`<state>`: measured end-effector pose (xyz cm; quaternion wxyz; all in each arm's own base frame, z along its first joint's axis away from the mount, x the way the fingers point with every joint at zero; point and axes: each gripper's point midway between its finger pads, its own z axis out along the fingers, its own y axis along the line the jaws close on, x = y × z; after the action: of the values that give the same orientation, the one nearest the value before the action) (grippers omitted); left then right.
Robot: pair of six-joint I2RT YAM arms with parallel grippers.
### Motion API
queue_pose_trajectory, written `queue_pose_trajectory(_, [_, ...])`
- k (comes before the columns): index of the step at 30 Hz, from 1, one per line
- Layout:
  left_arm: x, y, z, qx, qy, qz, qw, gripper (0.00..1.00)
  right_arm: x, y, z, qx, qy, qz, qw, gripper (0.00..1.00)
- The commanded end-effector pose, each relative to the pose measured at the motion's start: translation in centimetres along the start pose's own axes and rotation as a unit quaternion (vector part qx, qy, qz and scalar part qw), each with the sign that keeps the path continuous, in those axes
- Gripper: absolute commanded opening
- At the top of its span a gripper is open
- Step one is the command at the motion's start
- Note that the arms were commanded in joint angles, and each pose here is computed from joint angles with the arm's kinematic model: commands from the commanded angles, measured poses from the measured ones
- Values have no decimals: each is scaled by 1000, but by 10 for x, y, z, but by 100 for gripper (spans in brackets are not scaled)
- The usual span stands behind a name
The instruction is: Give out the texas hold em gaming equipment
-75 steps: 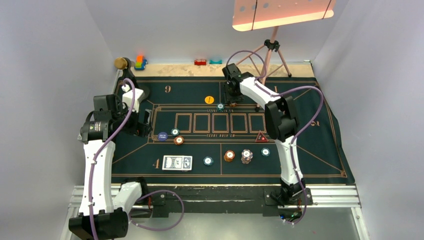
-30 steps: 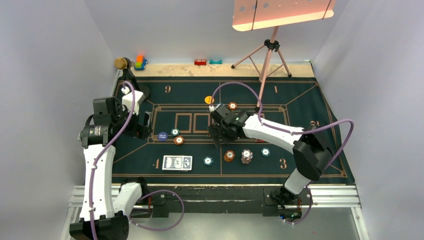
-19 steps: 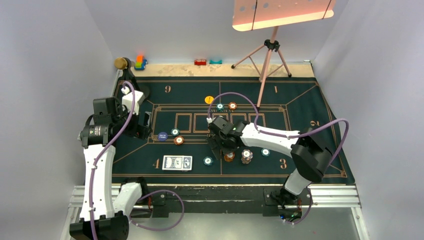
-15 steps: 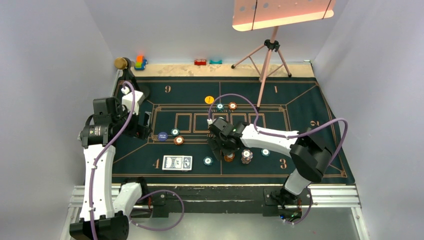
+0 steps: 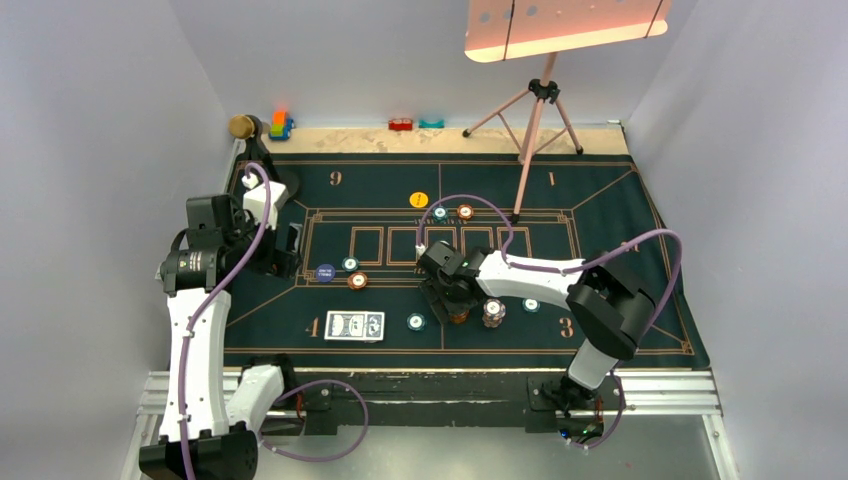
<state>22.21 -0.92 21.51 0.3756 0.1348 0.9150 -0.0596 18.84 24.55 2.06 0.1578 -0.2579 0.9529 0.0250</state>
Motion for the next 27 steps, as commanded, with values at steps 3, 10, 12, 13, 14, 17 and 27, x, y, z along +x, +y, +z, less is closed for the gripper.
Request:
queue_pose_trajectory(3, [-8, 5, -3, -10, -13, 7, 1000, 100, -5, 4, -2, -6, -10, 6, 1000, 63])
queue_pose_trajectory(10, [-7, 5, -2, -10, -13, 5, 1000, 100, -3, 1, -2, 1, -5, 2, 1000, 37])
queue_pose_trajectory(12, [-7, 5, -2, -9, -14, 6, 1000, 100, -7, 2, -5, -1, -11, 3, 1000, 33])
queue_pose_trajectory(13, [-7, 4, -2, -9, -12, 5, 1000, 100, -9, 3, -8, -2, -13, 3, 1000, 32])
queue_pose_trajectory(14, [-6, 5, -2, -9, -12, 5, 1000, 100, -10, 2, -11, -1, -14, 2, 1000, 31])
queue_pose_trajectory(17, [-6, 4, -1, -8, -12, 6, 1000, 100, -18, 2, -20, -2, -25, 2, 1000, 31])
queue_pose_trajectory(27, [-5, 4, -1, -7, -12, 7, 1000, 100, -52, -10, -60, 17, -73, 13, 997, 26])
